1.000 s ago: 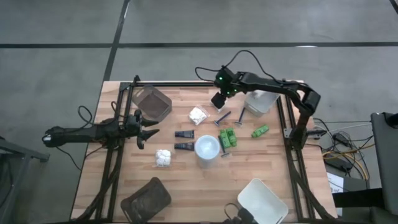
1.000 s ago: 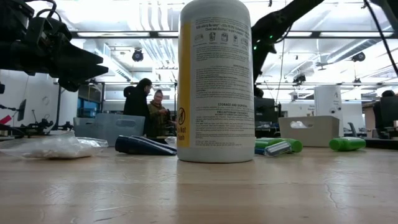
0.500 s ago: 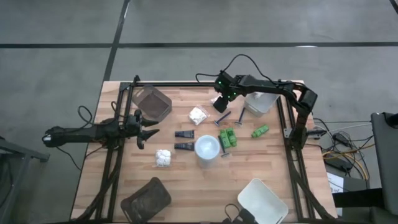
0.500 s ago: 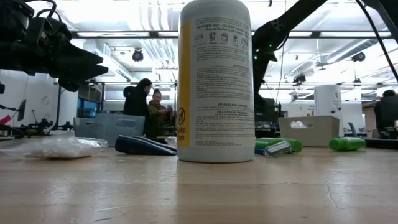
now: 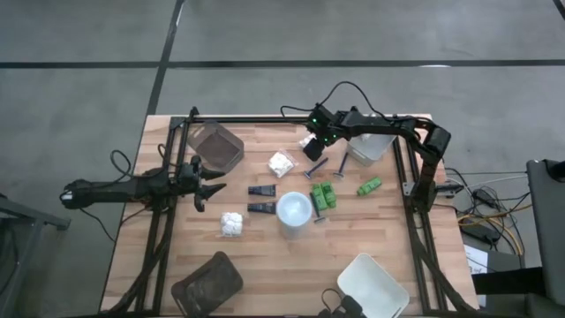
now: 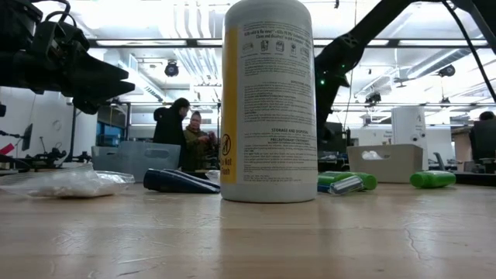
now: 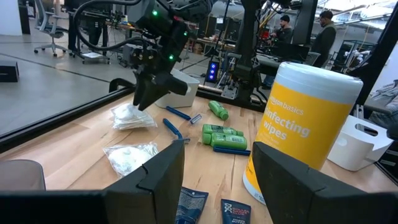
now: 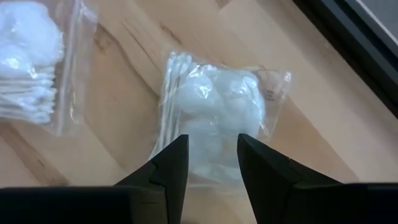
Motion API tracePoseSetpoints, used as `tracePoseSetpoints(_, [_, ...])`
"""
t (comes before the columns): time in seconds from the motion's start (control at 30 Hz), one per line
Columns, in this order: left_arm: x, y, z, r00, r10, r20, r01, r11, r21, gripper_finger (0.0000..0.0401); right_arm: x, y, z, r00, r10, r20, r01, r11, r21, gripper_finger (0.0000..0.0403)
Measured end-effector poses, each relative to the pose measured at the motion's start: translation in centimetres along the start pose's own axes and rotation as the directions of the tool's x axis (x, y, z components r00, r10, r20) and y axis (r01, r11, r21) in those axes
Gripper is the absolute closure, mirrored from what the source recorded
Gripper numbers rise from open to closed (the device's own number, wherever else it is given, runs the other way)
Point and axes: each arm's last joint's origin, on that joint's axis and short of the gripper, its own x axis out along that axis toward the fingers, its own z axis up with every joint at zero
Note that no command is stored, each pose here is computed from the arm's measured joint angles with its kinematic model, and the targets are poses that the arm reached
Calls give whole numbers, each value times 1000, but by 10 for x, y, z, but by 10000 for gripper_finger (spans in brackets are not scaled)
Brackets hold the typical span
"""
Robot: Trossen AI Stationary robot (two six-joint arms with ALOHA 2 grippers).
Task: Pick & Place Travel size toiletries
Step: Put the white cotton pack into the gray bin
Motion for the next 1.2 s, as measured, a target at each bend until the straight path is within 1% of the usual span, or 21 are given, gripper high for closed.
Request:
tracePoseSetpoints(0.17, [0,0,0,1000,0,0,0,1000,0,206,4,0,-4,1000,3,8,-3,1000,-4,253])
tracePoseSetpoints(0.27, [0,0,0,1000,0,0,0,1000,0,206,7,-1,-8,1000,1,-2,-1,1000,-5,263])
tracePoseSetpoints(0.47, [0,0,0,1000,0,0,0,1000,0,206,14,-3,-24,999,-3,-54,4,1000,12,318])
tracePoseSetpoints(0.67, [0,0,0,1000,0,0,0,1000,0,206,13,-3,-27,998,-1,-61,2,1000,24,383])
tracePoseSetpoints(0.73, [0,0,0,1000,0,0,0,1000,0,206,11,-2,-24,998,4,-58,-2,1000,23,390])
tracePoseSetpoints(0.87, [0,0,0,1000,0,0,0,1000,0,206,3,-1,-12,999,8,-36,-7,1000,18,391])
tracePoseSetpoints(1.07, [0,0,0,1000,0,0,0,1000,0,206,-12,1,3,999,8,-34,-9,999,-32,394])
tracePoseSetpoints(1.2, [0,0,0,1000,0,0,0,1000,0,206,-28,2,14,1000,14,-6,-14,998,-54,394])
